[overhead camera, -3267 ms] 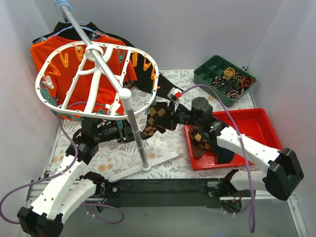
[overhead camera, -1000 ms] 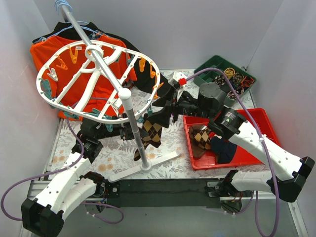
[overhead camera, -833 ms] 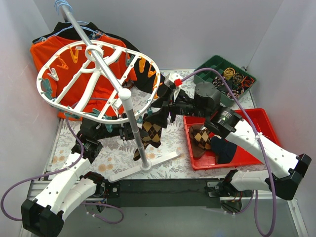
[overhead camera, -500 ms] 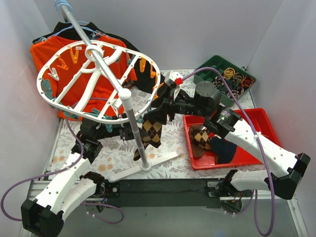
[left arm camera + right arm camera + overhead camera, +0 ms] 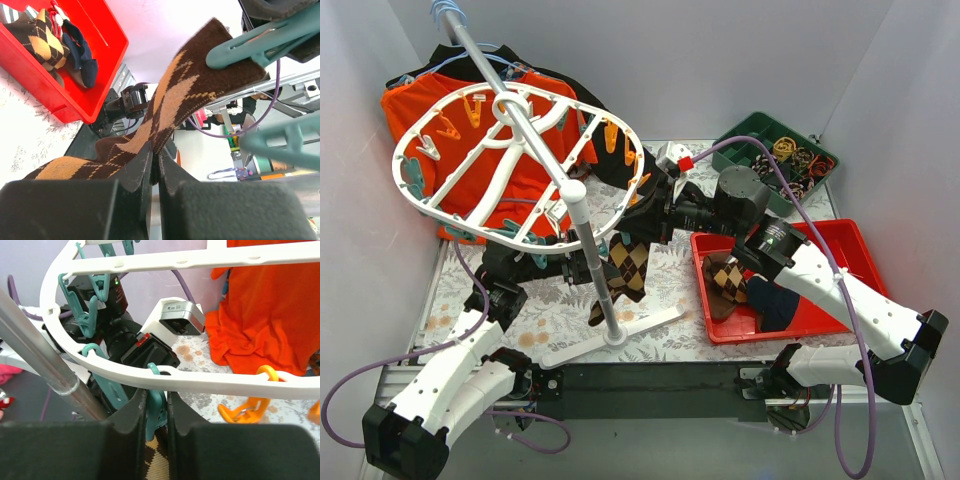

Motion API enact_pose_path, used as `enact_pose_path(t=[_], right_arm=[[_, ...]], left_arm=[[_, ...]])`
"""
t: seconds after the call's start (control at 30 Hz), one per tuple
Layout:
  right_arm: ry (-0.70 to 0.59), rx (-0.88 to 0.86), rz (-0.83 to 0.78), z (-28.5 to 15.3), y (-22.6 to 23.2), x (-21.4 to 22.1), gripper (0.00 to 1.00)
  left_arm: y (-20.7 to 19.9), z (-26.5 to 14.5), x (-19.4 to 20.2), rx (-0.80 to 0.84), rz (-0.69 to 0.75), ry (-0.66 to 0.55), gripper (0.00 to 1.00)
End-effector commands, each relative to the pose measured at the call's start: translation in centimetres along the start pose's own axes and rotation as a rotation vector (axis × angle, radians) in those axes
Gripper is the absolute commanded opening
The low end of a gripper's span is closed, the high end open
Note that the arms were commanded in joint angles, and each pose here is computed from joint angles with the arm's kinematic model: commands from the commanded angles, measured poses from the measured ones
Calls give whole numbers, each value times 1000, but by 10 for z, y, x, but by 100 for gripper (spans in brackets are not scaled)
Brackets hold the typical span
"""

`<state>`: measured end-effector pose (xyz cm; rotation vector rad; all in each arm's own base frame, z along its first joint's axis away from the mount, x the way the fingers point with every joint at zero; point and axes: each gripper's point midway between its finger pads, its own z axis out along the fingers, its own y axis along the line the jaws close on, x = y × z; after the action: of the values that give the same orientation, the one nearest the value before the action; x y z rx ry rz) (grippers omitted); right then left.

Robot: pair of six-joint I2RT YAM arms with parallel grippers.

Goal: Remove the socks clipped to the hanger

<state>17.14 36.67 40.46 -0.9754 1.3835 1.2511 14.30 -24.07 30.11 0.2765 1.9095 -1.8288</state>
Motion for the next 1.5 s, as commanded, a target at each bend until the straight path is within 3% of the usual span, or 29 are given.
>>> enact_pose_path(t=[0.0,0.37,0.57,0.6,0.7,0.77,0.83,1.03,1.07,1.17,1.2,1.47], right_arm=[[-48,6,-19,-5,2,-12,1],[-43,60,5,-7,-8,-8,1],[-37,83,16,-10,-11,-4,3],[-32,98,20,-10,-13,-2,15],[-20,119,38,-13,-16,4,36],[-9,126,54,-16,-16,10,43],[-4,137,64,-19,-16,14,60],[66,174,116,-33,-18,46,76],[75,187,123,-36,-19,51,83],[91,200,138,-46,-16,62,87],[100,204,147,-50,-15,69,93],[157,123,187,-68,6,111,94]], left_arm=[[-5,-4,9,13,3,25,0],[24,-7,9,-165,-57,9,0],[24,-8,9,-168,-56,3,0],[23,-8,9,-167,-55,3,0],[19,-7,7,-157,-45,6,0],[18,-7,7,-150,-43,10,0],[16,-6,7,-140,-44,18,0],[15,-5,8,-124,-44,27,0],[16,-5,9,-122,-50,33,0],[16,-4,9,-111,-51,38,0],[17,-4,10,-112,-59,42,0],[16,-1,9,-92,-68,52,0]])
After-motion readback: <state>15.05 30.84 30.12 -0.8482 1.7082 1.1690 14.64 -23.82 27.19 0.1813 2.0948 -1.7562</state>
